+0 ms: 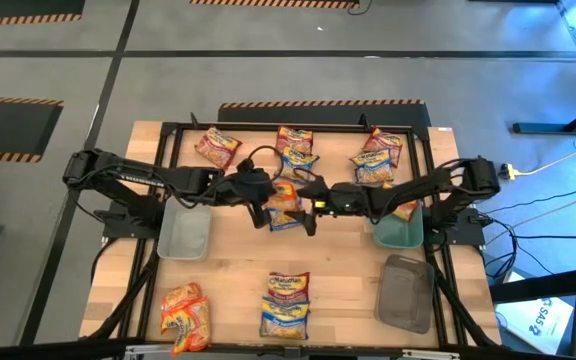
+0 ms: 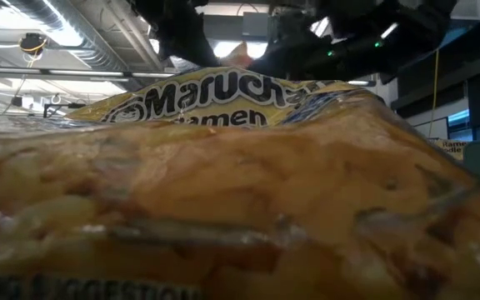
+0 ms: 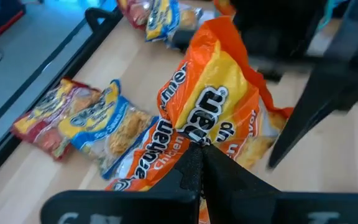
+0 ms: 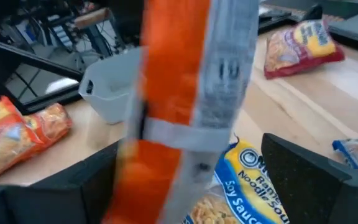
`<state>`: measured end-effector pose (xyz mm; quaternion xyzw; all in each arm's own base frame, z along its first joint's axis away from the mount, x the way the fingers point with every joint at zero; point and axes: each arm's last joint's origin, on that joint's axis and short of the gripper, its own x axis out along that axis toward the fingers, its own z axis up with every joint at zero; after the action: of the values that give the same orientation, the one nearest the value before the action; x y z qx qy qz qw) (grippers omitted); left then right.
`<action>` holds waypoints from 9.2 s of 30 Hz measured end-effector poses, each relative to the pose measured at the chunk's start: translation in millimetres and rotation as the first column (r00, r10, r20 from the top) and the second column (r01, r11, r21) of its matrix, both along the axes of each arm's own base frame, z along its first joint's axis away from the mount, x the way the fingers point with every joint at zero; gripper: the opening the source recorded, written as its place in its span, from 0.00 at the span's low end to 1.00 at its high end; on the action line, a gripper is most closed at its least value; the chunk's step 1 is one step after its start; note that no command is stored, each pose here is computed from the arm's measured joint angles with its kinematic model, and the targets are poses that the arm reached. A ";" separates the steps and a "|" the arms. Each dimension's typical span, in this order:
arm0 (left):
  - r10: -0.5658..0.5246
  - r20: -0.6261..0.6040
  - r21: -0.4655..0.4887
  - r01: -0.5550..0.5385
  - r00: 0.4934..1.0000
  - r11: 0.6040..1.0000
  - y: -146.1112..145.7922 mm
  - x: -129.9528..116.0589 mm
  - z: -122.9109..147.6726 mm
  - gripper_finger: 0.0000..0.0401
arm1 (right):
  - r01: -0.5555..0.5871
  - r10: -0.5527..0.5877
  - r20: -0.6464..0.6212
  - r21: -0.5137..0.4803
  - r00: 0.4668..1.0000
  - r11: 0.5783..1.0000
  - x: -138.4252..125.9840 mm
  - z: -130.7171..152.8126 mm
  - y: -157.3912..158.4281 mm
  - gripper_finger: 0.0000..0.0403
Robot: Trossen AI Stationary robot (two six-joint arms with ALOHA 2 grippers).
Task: Sort Maruchan noodles
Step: Put the orange noodle pack into the green bin
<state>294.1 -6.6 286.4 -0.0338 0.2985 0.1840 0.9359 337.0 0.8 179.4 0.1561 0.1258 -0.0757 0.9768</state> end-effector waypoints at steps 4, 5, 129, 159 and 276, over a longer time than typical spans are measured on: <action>-0.035 0.014 -0.005 0.035 0.999 0.999 -2.4 1.2 1.3 0.00 | -0.009 0.008 -0.008 -0.029 1.000 1.000 15.5 -3.3 0.2 0.81; -0.039 0.014 -0.006 0.039 0.999 0.999 -3.0 1.3 1.3 0.00 | -0.013 0.013 -0.004 -0.044 1.000 0.999 18.5 -2.2 0.2 0.80; -0.422 0.463 0.172 0.388 0.779 0.905 10.3 -20.5 -27.3 0.27 | -0.232 0.237 0.017 -0.159 0.971 0.960 -54.6 110.5 11.5 0.66; -0.425 0.444 0.164 0.395 0.789 0.904 7.7 -21.0 -29.8 0.29 | -0.233 0.206 -0.322 -0.049 0.924 0.971 29.7 104.6 14.3 0.82; -0.407 0.351 0.112 0.393 0.843 0.912 7.9 -53.3 -16.5 0.48 | -0.020 -0.117 -0.993 -0.118 0.012 0.993 -166.6 1.6 -19.1 0.55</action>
<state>240.8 1.3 269.9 0.0121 0.1155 -0.0194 0.9930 170.4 -18.3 181.0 0.0140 0.7661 -0.2028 0.6098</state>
